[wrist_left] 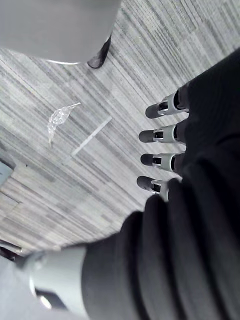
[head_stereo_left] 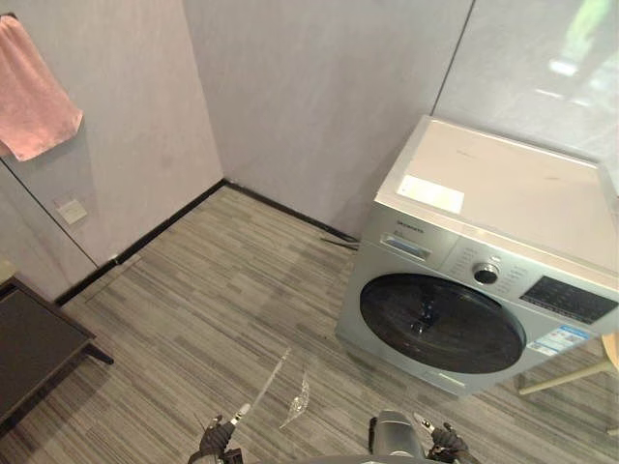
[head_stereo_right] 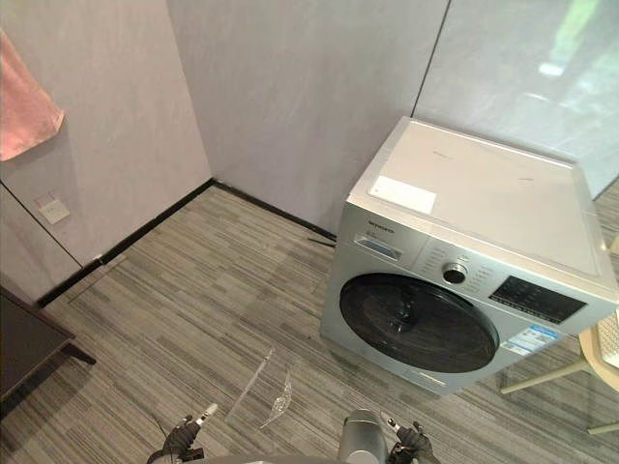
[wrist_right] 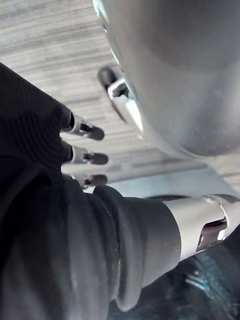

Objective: Pick up the laundry basket with both hands and put the clothes into the washing machine.

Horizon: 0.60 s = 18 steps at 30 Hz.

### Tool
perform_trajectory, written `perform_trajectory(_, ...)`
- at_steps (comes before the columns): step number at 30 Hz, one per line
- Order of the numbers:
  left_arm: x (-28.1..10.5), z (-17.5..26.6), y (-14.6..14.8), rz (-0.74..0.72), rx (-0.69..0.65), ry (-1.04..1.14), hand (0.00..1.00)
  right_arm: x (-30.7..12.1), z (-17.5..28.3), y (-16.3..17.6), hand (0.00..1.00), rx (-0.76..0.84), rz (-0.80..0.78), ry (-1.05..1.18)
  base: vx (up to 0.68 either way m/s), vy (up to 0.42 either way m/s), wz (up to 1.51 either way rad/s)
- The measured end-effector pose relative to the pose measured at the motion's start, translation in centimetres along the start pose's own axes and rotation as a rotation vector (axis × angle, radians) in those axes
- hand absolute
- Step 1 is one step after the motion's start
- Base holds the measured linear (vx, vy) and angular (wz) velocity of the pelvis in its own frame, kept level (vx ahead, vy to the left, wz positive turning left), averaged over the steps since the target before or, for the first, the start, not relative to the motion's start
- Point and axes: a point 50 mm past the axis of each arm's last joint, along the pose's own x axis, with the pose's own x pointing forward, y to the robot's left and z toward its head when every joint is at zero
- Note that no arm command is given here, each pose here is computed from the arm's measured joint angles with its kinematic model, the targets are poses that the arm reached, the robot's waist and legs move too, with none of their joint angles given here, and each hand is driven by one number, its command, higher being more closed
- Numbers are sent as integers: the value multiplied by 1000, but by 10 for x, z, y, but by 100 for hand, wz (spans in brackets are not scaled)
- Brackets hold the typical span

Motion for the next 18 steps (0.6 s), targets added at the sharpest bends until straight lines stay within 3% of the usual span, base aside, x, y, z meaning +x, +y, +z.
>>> perform_trajectory(7,-3,25,-55,-125,-50,-81,0,1,7,-3,0,-16,-8,-12,329,-338,122)
perform_trajectory(11,-5,10,-49,-98,-70,-36,0,5,21,15,0,-54,39,-45,371,-350,80)
perform_trajectory(17,-4,18,-48,-95,-68,-63,0,4,1,-5,0,-72,8,91,187,-178,66)
perform_trajectory(18,-4,20,-46,-89,-65,-67,0,0,-10,-11,0,-17,-21,111,131,-18,128)
